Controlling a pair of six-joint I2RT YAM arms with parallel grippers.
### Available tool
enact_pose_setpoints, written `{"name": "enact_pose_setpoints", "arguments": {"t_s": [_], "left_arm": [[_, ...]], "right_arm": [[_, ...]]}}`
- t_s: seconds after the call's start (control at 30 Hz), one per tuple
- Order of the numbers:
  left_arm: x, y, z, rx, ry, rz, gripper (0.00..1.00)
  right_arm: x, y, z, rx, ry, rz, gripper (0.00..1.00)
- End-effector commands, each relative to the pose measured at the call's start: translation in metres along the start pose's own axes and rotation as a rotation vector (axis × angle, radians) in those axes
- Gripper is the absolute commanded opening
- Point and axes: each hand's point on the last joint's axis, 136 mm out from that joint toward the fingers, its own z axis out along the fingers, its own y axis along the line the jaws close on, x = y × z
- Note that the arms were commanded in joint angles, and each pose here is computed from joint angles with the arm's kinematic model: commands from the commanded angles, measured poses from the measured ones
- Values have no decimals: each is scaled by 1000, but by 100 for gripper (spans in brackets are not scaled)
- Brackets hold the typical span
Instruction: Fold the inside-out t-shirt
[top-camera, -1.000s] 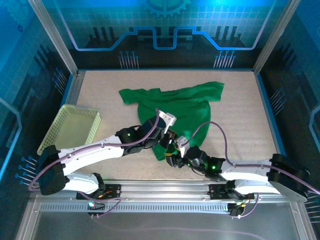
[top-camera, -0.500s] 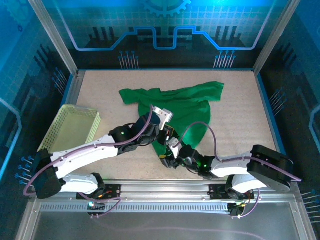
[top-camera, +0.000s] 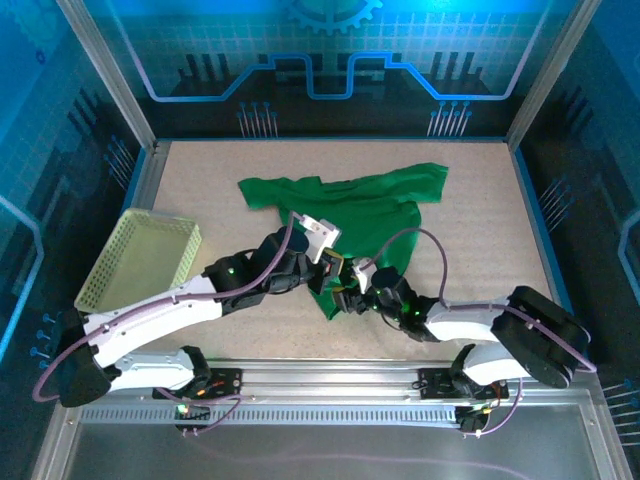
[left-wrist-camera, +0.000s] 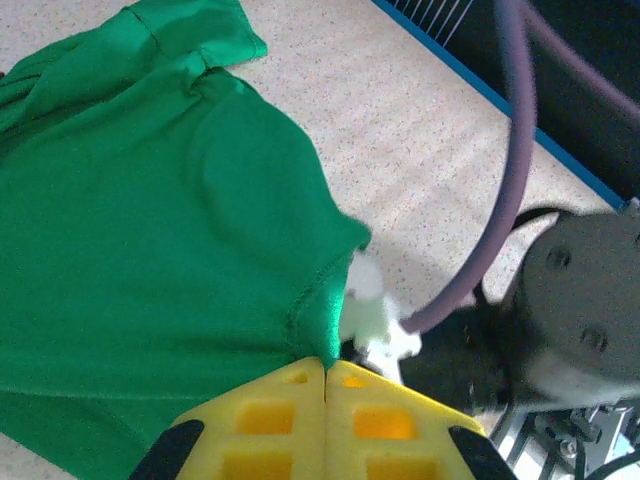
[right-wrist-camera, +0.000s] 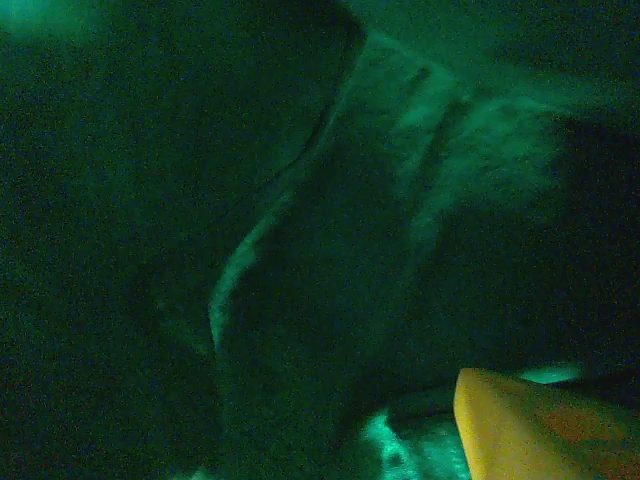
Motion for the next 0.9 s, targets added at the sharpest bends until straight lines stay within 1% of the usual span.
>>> {"name": "enact_pose_setpoints", "arguments": {"t_s": [0.0, 0.13, 0.23, 0.37, 0.43, 0.5, 0.57, 0.7, 0.8, 0.87], "left_arm": [[9, 2, -7, 11, 20, 41, 0], [9, 0, -9, 21, 21, 53, 0], [9, -3, -8, 39, 20, 59, 0], [8, -8, -6, 68, 23, 59, 0], [8, -11, -6, 83, 27, 62, 0], [8, -10, -6, 72, 27, 66, 0], [6, -3, -5, 32, 23, 67, 0], [6, 16, -4, -59, 35, 55, 0], [16, 13, -3, -27, 57, 49, 0], [22, 9, -4, 6, 59, 43, 0]], "right_arm": [[-19, 8, -7, -65, -43, -36, 69], [-25, 8, -15, -86, -83, -50, 70], [-29, -5, -14, -37, -91, -25, 70], [-35, -37, -14, 93, -112, 56, 70], [-37, -44, -13, 113, -126, 78, 70], [-39, -42, -12, 83, -130, 87, 70], [-43, -31, -13, 11, -132, 67, 70], [-40, -9, -20, -110, -88, 27, 71], [-37, -10, -30, -142, -116, 63, 72], [-38, -20, -31, -102, -114, 80, 72]]}}
